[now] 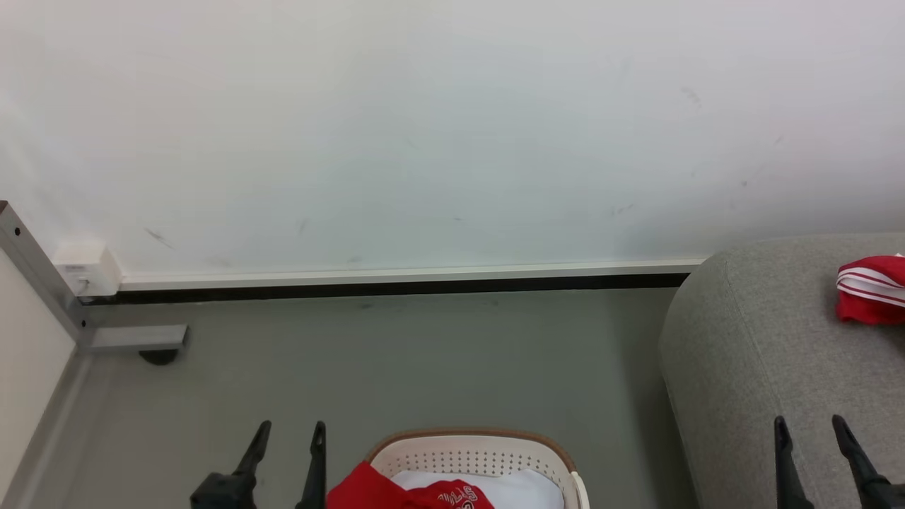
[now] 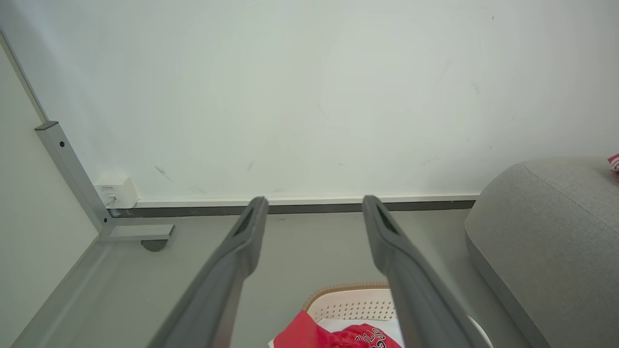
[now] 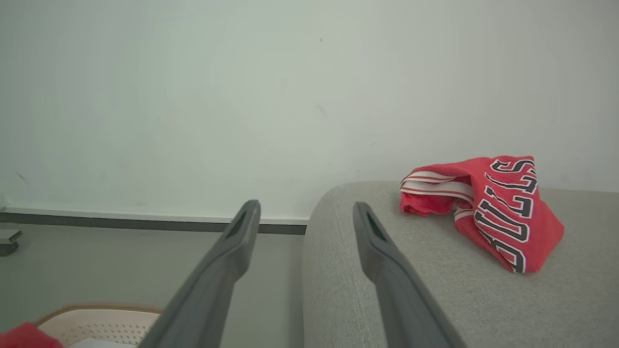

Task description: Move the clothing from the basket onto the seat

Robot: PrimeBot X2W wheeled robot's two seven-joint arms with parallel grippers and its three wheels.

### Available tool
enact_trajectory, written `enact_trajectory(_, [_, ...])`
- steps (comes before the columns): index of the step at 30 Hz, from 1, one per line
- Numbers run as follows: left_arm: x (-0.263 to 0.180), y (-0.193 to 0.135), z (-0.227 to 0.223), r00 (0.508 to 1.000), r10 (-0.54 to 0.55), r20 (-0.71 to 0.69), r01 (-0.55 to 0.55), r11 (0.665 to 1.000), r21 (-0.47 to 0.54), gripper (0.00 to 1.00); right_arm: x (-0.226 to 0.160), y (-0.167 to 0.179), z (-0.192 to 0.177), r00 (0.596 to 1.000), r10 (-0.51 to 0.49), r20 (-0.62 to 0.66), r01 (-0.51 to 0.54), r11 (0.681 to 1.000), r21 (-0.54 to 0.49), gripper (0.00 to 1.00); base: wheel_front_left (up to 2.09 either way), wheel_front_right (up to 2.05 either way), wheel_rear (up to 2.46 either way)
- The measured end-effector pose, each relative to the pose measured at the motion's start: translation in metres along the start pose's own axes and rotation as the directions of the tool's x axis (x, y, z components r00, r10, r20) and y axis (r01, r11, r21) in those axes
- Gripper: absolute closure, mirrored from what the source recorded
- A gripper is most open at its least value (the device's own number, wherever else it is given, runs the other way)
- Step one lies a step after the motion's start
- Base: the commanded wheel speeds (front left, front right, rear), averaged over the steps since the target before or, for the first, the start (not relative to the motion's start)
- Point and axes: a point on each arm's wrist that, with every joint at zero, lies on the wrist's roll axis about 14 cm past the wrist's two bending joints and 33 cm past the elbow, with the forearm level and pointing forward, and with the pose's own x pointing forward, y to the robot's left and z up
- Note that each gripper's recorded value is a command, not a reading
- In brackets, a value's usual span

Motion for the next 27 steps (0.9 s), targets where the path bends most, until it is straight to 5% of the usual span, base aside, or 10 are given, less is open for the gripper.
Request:
enact_trajectory(16, [0.001, 0.001, -0.002, 1.0, 0.0, 0.005, 0.0, 1.0, -0.008, 0.0, -0.004, 0.007, -0.008, 1.0, 0.018, -0.025, -0.018, 1.0, 0.017, 0.0, 0.0, 0.0, 0.0])
enact_trajectory(27, [0.021, -0.031, -0.011, 0.994, -0.112, -0.021, 0.112, 0.994, -0.003, 0.0, -0.003, -0.001, 0.003, 1.0, -0.009, 0.007, 0.008, 1.0, 0.015, 0.0, 0.0, 0.0, 0.0])
